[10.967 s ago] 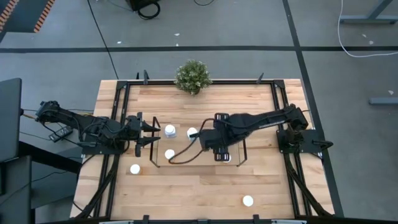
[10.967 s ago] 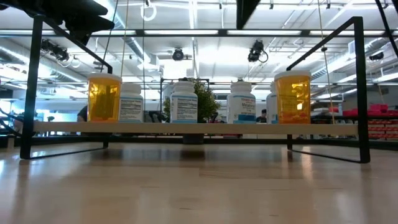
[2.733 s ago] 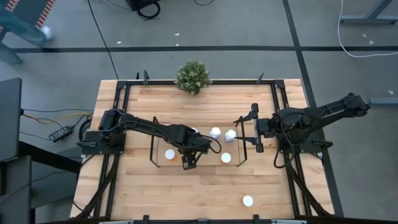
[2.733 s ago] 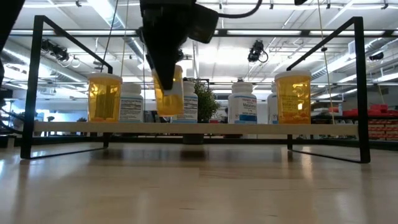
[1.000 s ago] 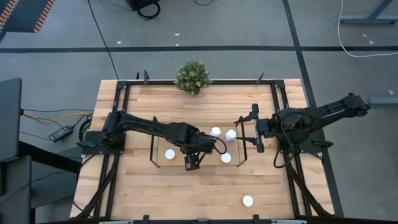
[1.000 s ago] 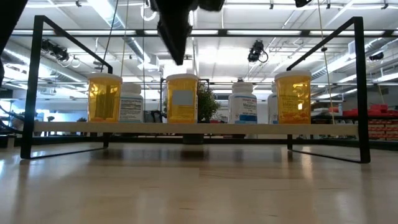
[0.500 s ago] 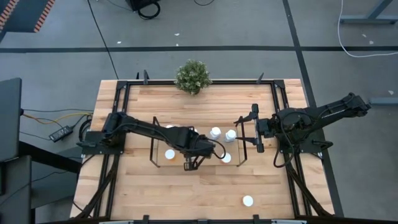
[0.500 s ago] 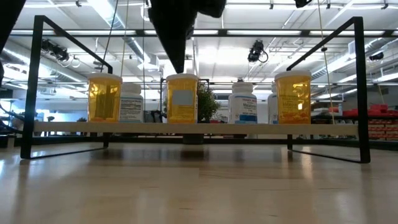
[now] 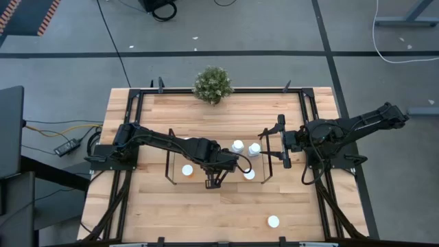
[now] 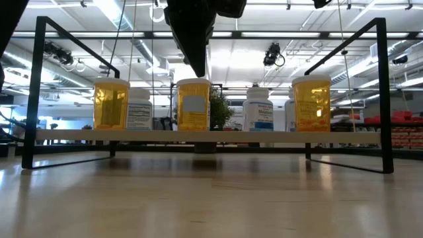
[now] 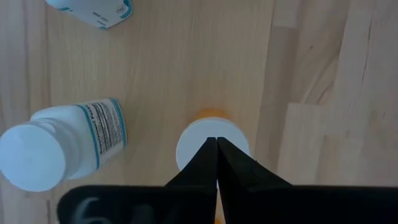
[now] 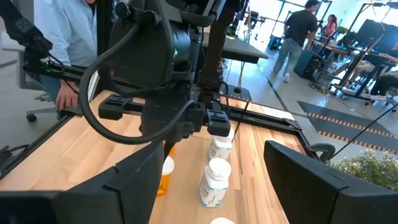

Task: Pick and place medicine bottles onto shelf by color
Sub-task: Put the left orange pill bottle on the shelf

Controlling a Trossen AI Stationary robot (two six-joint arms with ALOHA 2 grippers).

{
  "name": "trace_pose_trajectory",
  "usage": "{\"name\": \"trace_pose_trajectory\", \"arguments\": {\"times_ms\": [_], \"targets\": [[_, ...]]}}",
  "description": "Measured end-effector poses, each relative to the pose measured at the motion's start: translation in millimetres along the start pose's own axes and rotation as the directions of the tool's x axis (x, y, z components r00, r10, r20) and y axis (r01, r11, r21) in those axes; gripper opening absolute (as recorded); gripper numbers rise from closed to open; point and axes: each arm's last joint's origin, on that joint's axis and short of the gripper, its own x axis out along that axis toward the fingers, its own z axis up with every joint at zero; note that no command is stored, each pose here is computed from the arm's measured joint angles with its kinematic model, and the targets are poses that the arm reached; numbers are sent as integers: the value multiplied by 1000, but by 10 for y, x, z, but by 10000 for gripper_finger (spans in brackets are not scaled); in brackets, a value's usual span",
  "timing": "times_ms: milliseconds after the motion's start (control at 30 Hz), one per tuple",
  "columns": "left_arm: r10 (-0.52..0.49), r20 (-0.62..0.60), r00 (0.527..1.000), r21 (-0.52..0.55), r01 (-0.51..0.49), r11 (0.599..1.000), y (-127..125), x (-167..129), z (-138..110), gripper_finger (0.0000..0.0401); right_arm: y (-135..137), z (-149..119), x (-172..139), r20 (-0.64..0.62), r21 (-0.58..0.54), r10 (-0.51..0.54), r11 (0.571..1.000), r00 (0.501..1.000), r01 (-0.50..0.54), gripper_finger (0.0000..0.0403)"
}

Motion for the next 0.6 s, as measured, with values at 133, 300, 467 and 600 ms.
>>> {"name": "trace_pose_trajectory", "arguments": {"times_ms": [133, 300, 467, 600], "targets": [[0, -3, 1000, 4, 0, 1000, -16, 14, -1, 6, 0, 0, 0, 0, 0, 0, 1000, 1000, 0, 284], [-7, -24, 1000, 21, 8, 1000, -28, 138, 29, 3, 0, -1, 0, -1, 0, 0, 1000, 1000, 0, 284], [-21, -34, 999, 24, 22, 999, -28, 209, 53, 4, 3, -11, 1, -11, 2, 2, 1000, 1000, -2, 284], [-25, -35, 999, 22, 26, 999, -21, 199, 49, 4, 4, -13, 1, -13, 2, 3, 1000, 1000, -3, 284]]}}
